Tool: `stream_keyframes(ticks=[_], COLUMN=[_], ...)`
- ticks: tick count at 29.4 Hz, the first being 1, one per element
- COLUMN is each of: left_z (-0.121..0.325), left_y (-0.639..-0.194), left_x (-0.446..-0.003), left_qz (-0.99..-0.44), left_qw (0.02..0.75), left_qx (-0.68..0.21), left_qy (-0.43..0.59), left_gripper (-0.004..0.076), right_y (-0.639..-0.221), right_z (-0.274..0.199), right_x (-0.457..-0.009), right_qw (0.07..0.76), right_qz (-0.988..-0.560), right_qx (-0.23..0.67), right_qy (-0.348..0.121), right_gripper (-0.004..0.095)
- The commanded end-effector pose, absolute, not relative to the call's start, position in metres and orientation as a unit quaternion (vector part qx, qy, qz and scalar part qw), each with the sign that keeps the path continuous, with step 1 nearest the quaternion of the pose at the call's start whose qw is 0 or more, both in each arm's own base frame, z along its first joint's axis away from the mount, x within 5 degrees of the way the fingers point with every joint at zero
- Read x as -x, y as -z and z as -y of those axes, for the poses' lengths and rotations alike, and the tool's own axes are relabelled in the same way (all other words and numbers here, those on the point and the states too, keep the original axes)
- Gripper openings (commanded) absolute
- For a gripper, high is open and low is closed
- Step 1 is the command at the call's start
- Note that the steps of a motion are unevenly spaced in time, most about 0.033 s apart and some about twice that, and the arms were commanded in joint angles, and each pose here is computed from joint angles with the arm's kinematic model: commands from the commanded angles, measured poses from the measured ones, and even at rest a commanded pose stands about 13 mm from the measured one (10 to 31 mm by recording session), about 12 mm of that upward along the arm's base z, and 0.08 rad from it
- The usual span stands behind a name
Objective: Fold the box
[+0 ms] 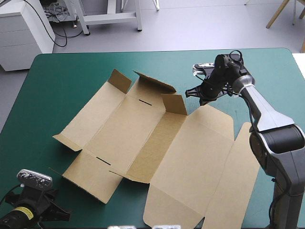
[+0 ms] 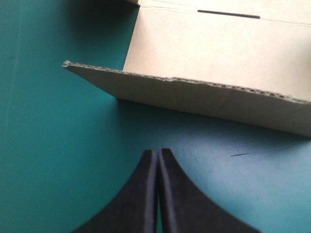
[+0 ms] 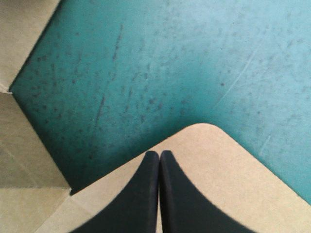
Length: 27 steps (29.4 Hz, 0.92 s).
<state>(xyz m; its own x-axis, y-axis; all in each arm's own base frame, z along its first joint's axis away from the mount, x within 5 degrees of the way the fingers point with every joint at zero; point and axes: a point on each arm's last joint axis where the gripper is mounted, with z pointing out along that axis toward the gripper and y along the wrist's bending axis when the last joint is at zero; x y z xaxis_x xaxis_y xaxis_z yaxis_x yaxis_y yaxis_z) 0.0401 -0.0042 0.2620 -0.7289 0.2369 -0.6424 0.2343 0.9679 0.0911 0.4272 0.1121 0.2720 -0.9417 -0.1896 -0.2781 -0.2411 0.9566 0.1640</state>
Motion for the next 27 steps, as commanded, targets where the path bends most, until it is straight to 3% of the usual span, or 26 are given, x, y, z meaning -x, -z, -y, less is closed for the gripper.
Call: stream_keyframes(ticks=[1,18,27], left_z=[0.005,0.005,0.005], left_y=[-0.271,-0.272,-0.272], left_x=[-0.045,-0.045,-0.045], left_qz=[-0.919,-0.917,-0.917], left_qw=[0.376,0.379,0.379], left_qx=[-0.122,-0.122,-0.122], left_qy=[0.002,0.002,0.002], left_gripper=[-0.0010,-0.0010,-0.0010], right_y=[-0.336,-0.426,-0.425], right_z=[-0.108,-0.099,-0.113], right_x=[-0.407,-0.349,-0.325], right_qw=[0.214,0.323,0.318], right_qz=[-0.962,-0.923,-0.909], right_qx=[0.130,0.165,0.240], right_qy=[-0.108,-0.131,-0.124], right_gripper=[-0.0019,-0.0019,-0.0019])
